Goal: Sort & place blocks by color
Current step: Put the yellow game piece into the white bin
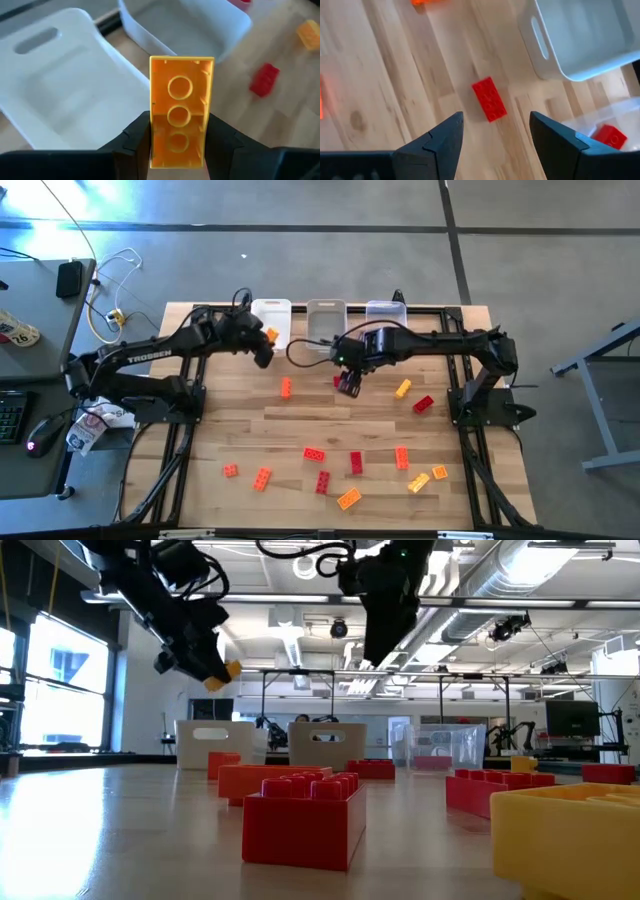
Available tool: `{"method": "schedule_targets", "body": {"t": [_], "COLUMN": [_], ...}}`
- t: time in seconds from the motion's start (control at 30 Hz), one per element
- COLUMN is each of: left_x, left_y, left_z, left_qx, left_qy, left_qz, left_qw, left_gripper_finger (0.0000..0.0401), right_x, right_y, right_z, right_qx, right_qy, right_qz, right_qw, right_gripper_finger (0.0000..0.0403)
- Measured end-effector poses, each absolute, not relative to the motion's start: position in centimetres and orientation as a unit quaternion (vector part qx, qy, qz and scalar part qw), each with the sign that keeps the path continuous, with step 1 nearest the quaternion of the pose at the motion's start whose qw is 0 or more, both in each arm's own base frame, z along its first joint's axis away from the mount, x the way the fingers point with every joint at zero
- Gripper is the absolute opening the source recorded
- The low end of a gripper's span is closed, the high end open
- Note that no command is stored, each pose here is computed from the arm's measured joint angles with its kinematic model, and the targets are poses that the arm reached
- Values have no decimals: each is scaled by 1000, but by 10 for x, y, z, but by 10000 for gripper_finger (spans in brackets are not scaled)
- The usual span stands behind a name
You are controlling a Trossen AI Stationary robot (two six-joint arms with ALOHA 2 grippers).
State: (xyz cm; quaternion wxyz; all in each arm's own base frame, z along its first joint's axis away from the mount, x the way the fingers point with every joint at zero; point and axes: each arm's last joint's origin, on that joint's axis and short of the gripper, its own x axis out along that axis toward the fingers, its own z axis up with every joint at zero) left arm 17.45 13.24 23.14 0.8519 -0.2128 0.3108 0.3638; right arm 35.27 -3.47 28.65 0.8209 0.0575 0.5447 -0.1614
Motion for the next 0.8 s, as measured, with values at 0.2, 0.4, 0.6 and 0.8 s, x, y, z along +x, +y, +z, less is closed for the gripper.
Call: {"method": "schedule_targets", "body": {"t": [0.2,0.4,0.6,0.8], "left_x": [169,168,170,172], "left_y": [154,174,187,192], "left_z": [227,214,200,189], "left_qx": [-205,-197,-192,-205], "left_qy": [298,312,329,343], "left_qz": [407,428,433,431], "left_qw": [839,825,817,809], "left_gripper_finger": [115,115,118,146], "right_x": [356,360,365,367], "right_y": [-26,-18,-7,10], "right_z": [288,289,291,293], "right_qx": [61,64,77,83], "right_qy": [534,518,493,482], "right_qz": [-140,-137,-133,-121], "right_qw": [832,842,856,864], "right_gripper_finger": [215,215,215,215]}}
